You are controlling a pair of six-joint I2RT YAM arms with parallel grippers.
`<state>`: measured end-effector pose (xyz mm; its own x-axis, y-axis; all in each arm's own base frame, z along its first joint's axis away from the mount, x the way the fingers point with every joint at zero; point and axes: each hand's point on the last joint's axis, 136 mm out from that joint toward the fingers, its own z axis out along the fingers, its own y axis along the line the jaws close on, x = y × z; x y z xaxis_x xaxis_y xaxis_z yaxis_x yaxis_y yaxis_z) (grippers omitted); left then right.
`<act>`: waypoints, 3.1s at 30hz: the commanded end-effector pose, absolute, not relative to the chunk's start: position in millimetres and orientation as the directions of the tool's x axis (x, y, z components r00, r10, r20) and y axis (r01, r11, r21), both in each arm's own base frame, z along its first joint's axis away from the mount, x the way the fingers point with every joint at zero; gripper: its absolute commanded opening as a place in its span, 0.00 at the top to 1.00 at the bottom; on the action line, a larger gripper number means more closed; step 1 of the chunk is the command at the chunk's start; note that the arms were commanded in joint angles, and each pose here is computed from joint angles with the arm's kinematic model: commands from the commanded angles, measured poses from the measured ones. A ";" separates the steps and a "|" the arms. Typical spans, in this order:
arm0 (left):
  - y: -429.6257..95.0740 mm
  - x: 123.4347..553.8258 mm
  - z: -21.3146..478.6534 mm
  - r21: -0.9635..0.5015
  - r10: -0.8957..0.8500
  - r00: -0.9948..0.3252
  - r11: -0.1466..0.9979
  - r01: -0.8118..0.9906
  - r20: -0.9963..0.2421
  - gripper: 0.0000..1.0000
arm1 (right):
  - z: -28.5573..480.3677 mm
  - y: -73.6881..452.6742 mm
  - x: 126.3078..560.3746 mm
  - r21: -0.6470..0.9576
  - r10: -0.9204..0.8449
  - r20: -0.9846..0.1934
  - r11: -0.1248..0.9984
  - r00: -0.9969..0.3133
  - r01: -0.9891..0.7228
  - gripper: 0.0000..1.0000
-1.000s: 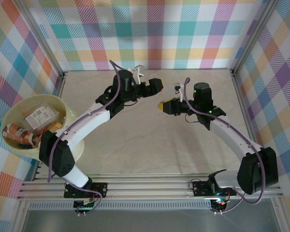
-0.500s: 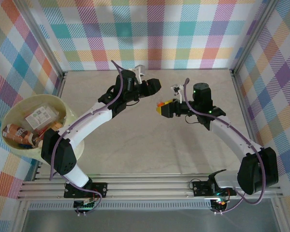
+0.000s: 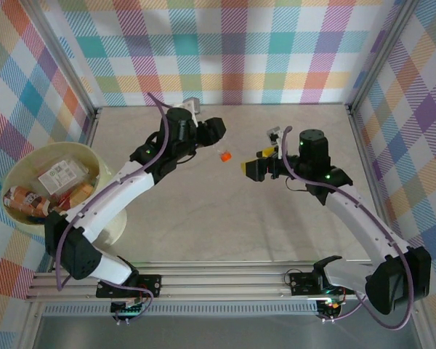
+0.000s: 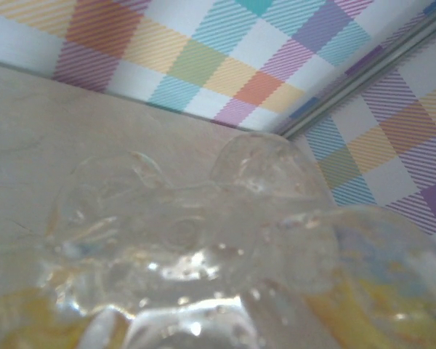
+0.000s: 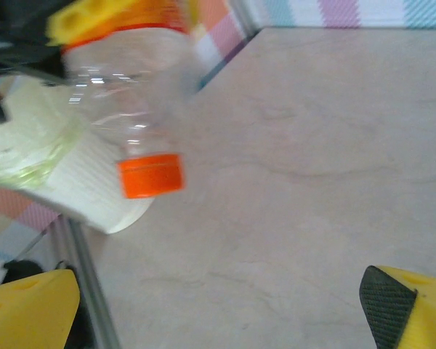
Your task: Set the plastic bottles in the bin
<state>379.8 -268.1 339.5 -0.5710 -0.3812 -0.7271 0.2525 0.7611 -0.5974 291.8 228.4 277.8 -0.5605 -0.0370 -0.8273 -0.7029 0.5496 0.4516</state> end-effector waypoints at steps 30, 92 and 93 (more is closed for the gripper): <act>20.7 241.3 438.6 0.095 -0.122 -0.432 0.890 -0.447 -0.894 0.45 | 265.7 185.9 358.8 0.415 0.148 -0.815 0.824 -0.560 -0.386 0.00; 43.0 293.2 348.1 -0.302 -0.509 -0.486 0.844 -0.444 -0.710 0.00 | 261.8 154.8 354.1 0.348 0.158 -0.841 0.890 -0.518 -0.293 0.00; 43.0 295.0 341.1 -0.314 -0.525 -0.495 0.837 -0.448 -0.692 0.00 | 260.8 154.9 354.1 0.347 0.155 -0.840 0.891 -0.521 -0.293 0.00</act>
<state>302.3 22.0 354.6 -0.5199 -0.4805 -0.7063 -0.3374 0.8751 -0.3470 354.6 159.1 259.0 -0.5382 0.1633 -0.8269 -0.2924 0.8840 0.3649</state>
